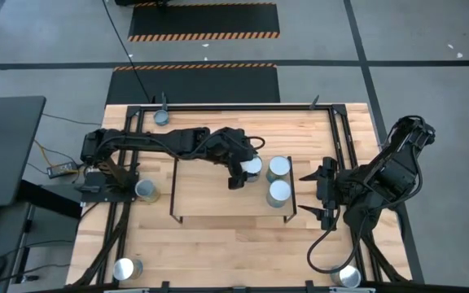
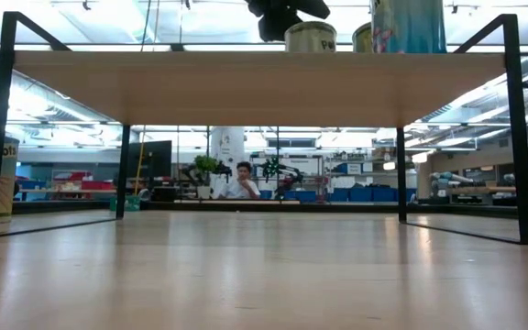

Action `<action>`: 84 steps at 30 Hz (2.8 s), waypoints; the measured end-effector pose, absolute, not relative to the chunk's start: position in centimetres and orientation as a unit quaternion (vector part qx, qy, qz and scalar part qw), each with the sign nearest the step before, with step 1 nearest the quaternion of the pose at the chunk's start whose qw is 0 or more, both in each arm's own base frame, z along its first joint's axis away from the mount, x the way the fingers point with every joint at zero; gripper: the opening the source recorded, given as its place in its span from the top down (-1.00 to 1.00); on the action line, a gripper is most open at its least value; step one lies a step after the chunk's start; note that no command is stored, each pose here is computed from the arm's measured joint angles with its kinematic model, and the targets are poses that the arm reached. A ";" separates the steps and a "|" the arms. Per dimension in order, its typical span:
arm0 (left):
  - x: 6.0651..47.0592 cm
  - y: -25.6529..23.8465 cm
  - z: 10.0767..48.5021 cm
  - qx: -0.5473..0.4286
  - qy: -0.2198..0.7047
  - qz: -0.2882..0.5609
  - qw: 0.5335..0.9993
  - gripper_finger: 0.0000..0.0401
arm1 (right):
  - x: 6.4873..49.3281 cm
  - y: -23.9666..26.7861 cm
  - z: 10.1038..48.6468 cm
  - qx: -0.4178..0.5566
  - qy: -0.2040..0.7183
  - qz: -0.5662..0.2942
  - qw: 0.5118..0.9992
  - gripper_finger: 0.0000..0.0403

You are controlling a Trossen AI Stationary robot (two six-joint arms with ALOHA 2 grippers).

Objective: Pick and place cans onto a shelf
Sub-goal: Put the canned peaches on the shelf, then put the canned carrots on the shelf

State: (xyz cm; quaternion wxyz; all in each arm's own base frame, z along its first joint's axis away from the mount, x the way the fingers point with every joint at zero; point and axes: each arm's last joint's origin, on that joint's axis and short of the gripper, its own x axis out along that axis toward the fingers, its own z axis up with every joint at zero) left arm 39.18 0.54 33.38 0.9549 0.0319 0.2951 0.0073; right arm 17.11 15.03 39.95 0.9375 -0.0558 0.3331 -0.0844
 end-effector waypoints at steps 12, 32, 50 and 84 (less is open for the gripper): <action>38.6 -4.3 37.4 -0.008 0.265 -0.049 0.963 -0.78 | 17.3 15.6 39.5 -0.041 0.354 -0.065 0.932 -0.74; 31.6 -21.5 36.4 0.127 0.276 -0.078 0.950 -0.78 | 17.7 21.0 35.7 0.066 0.525 0.039 0.848 -0.74; 30.1 -24.6 34.7 0.120 0.243 -0.052 0.961 -0.78 | 15.8 30.4 26.3 0.191 0.759 -0.077 0.617 -0.60; 17.3 -17.4 35.4 -0.088 0.575 0.158 0.798 -0.64 | 16.3 27.0 29.0 0.066 0.595 -0.105 0.794 -0.82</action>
